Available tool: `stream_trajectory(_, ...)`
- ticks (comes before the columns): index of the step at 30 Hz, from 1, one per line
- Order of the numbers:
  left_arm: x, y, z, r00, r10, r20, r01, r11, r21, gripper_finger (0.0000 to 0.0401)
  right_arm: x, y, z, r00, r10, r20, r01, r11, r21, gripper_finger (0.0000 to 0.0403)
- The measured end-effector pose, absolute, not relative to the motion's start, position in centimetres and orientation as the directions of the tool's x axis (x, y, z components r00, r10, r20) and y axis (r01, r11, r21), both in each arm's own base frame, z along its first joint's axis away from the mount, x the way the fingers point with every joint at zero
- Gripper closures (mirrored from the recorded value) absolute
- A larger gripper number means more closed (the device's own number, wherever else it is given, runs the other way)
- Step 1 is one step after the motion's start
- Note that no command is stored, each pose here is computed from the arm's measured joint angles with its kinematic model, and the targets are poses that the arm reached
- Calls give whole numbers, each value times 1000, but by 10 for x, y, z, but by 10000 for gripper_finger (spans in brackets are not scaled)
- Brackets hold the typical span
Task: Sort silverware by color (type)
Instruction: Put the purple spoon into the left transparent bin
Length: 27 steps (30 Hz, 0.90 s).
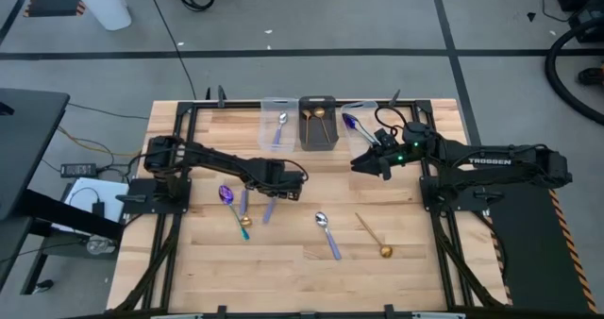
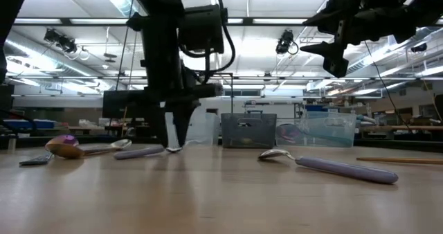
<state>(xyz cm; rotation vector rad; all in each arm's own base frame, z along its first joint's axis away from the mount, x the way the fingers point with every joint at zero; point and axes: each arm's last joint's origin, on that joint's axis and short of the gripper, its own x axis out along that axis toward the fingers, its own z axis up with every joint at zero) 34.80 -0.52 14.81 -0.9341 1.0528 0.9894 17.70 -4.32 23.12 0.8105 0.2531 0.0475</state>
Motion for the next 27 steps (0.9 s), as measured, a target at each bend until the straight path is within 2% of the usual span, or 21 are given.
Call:
stream_trajectory(6,352,-4,136,166,90,-982,-932,339,-127,258,178,-43,233,972,128,-195,54,690,722,178)
stream_trajectory(10,350,-6,132,137,90,-986,-934,344,-98,264,178,-43,232,972,128,-196,56,687,724,178)
stream_trajectory(13,349,-6,132,127,88,-988,-929,359,-88,288,178,-42,232,972,130,-197,55,687,724,178)
stream_trajectory(19,348,-6,131,117,79,-990,-920,383,-78,380,178,-43,232,972,125,-197,58,688,724,178)
stream_trajectory(27,349,-1,131,125,25,-992,-941,320,-110,386,178,-43,232,972,125,-197,58,688,724,178)
